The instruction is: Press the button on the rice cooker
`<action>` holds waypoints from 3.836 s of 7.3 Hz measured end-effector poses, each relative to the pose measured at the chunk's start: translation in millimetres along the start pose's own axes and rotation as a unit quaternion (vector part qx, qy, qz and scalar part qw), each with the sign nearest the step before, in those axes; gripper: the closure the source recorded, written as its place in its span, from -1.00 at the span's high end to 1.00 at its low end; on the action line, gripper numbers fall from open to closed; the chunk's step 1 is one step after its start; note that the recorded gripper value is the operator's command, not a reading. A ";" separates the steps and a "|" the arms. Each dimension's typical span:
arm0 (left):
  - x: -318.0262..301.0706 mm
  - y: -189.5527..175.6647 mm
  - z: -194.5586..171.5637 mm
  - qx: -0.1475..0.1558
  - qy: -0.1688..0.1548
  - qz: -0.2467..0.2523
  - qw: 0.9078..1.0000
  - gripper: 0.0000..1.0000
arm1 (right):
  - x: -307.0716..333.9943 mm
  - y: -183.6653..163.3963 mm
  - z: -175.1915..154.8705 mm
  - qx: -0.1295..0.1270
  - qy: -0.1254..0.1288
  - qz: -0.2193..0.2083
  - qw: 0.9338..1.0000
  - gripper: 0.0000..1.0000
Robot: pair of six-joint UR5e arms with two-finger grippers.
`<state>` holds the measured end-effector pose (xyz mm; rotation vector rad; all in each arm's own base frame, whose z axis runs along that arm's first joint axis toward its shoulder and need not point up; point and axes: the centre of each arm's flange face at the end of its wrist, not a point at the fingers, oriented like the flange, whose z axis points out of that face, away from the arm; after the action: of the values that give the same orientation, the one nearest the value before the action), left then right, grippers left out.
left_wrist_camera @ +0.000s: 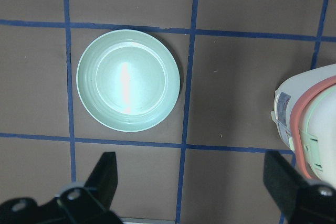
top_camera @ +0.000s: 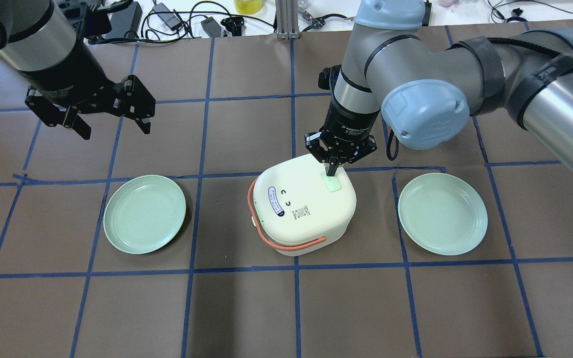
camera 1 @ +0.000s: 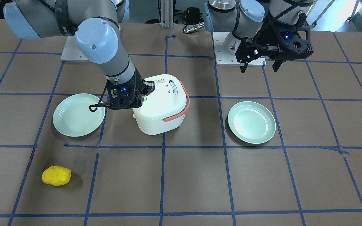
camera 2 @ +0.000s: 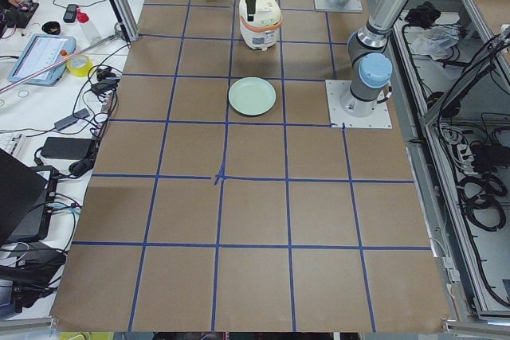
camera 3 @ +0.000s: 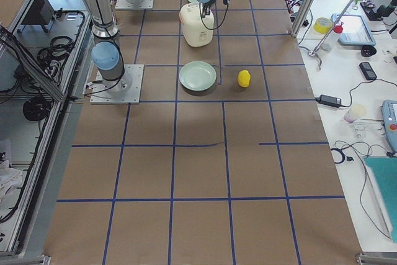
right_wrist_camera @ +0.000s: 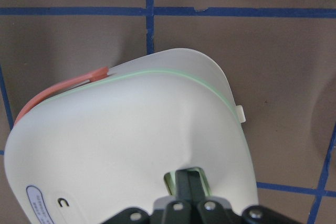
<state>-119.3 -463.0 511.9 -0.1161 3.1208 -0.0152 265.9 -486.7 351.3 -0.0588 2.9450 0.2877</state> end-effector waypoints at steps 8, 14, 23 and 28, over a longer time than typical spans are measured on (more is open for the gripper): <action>0.0 0.1 -0.1 0.000 0.000 0.000 1.000 1.00 | -43.4 19.9 -80.6 0.027 -0.017 0.036 0.999 1.00; 0.0 0.0 0.0 0.000 0.000 0.000 1.000 1.00 | 8.0 5.0 -171.7 0.065 0.015 0.071 0.995 1.00; 0.0 0.1 -0.1 0.000 0.000 0.000 1.000 1.00 | 165.5 -20.0 -200.4 0.066 0.082 0.011 0.994 1.00; 0.0 -0.2 0.2 0.000 0.000 0.000 1.000 1.00 | 161.2 -16.5 -198.1 0.071 0.073 0.026 0.994 1.00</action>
<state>-119.3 -463.2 511.7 -0.1161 3.1207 -0.0145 73.5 -545.1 509.6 0.0174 3.1065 0.0845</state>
